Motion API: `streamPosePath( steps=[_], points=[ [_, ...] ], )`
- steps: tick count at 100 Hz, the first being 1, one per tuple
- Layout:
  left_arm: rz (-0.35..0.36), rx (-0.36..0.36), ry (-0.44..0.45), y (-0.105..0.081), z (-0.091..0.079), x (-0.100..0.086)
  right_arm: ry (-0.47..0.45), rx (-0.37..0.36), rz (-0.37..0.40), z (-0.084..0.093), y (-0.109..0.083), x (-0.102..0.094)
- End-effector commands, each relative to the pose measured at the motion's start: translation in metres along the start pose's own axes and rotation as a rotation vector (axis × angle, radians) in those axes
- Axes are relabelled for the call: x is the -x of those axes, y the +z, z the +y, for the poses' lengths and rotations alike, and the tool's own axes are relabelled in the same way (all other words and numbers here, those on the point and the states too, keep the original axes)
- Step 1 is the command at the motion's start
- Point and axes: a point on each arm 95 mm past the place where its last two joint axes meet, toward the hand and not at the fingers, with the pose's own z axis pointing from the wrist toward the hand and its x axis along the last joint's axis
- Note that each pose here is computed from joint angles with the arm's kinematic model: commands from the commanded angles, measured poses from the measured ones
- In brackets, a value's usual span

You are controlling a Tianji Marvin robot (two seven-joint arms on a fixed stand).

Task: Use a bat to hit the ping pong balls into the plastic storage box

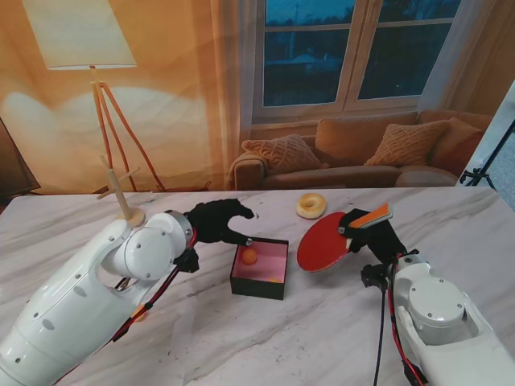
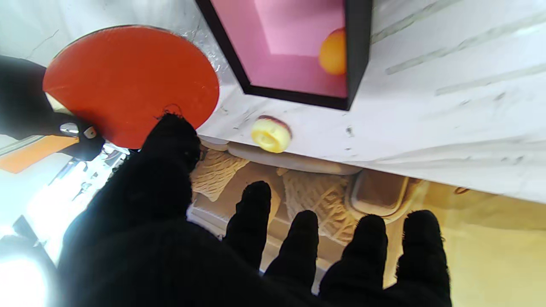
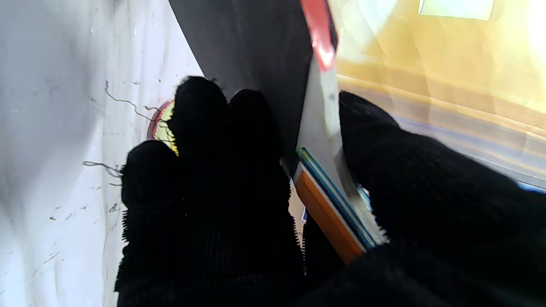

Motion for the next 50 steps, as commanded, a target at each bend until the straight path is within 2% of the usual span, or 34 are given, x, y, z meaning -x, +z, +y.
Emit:
streamPosePath(
  steps=[1,50],
  points=[
    [-0.042,0.034,0.001,-0.007,0.012,0.014,0.007,-0.010,-0.009,-0.004,-0.001,0.000],
    [-0.213,0.085,0.086,-0.069,0.045,0.062,-0.008,-0.026,-0.017,-0.010,-0.002,-0.002]
  ],
)
